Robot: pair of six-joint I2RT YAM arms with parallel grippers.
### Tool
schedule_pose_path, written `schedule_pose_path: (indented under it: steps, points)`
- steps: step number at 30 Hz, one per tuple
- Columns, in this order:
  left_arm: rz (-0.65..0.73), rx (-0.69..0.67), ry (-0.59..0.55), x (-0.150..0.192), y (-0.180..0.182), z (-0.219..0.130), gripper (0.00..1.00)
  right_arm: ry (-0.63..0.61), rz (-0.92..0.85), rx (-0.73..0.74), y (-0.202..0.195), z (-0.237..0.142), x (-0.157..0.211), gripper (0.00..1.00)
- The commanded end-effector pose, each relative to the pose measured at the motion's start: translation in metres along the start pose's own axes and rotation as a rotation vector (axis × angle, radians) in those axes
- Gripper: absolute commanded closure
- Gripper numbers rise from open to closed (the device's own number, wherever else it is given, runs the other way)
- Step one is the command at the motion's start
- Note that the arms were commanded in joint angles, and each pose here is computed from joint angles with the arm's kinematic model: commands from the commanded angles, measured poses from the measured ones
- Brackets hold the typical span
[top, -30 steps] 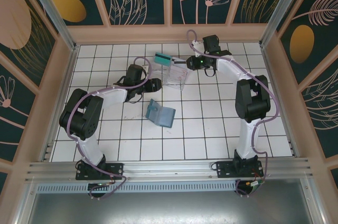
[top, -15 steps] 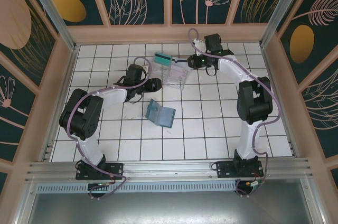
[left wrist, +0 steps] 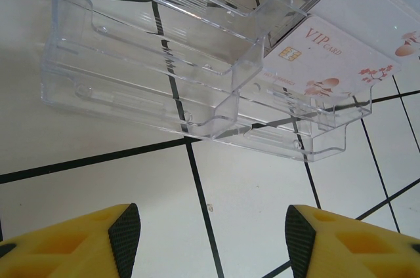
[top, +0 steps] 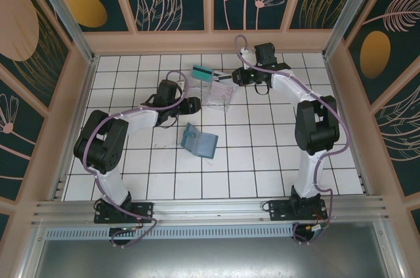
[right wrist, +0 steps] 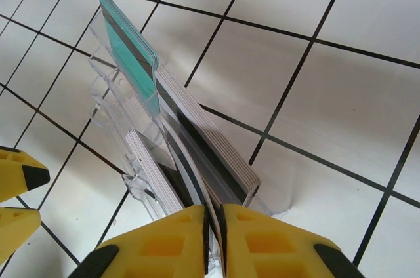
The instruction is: Put the credit cards into the card holder
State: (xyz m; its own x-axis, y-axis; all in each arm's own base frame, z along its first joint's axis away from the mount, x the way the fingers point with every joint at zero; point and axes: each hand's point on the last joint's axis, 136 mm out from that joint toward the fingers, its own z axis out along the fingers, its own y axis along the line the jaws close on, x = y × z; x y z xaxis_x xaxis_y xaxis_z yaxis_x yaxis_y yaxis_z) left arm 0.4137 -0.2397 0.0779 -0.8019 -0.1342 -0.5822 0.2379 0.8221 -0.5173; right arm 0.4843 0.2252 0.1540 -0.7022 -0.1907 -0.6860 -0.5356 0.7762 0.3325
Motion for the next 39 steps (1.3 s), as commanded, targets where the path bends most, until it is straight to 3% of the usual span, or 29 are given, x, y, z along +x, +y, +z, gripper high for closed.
schedule_pose_path:
  steps: [1, 16, 24, 31, 39]
  points:
    - [0.002, 0.043, -0.043, -0.017, -0.011, -0.003, 0.38, -0.048, -0.010, -0.024, 0.007, -0.016, -0.014, 0.87]
    - [-0.016, 0.148, -0.100, -0.042, -0.046, -0.030, 0.38, -0.167, 0.000, -0.115, 0.030, -0.057, -0.036, 0.92]
    - [-0.067, 0.407, -0.181, -0.076, -0.107, -0.075, 0.39, -0.325, 0.055, -0.254, 0.064, -0.106, -0.043, 1.00]
    - [-0.159, 0.712, -0.205, -0.088, -0.158, -0.101, 0.44, -0.459, 0.137, -0.380, 0.094, -0.148, -0.037, 1.00]
    - [-0.130, 0.827, -0.210, -0.092, -0.191, -0.114, 0.44, -0.482, 0.178, -0.380, 0.101, -0.165, -0.027, 1.00]
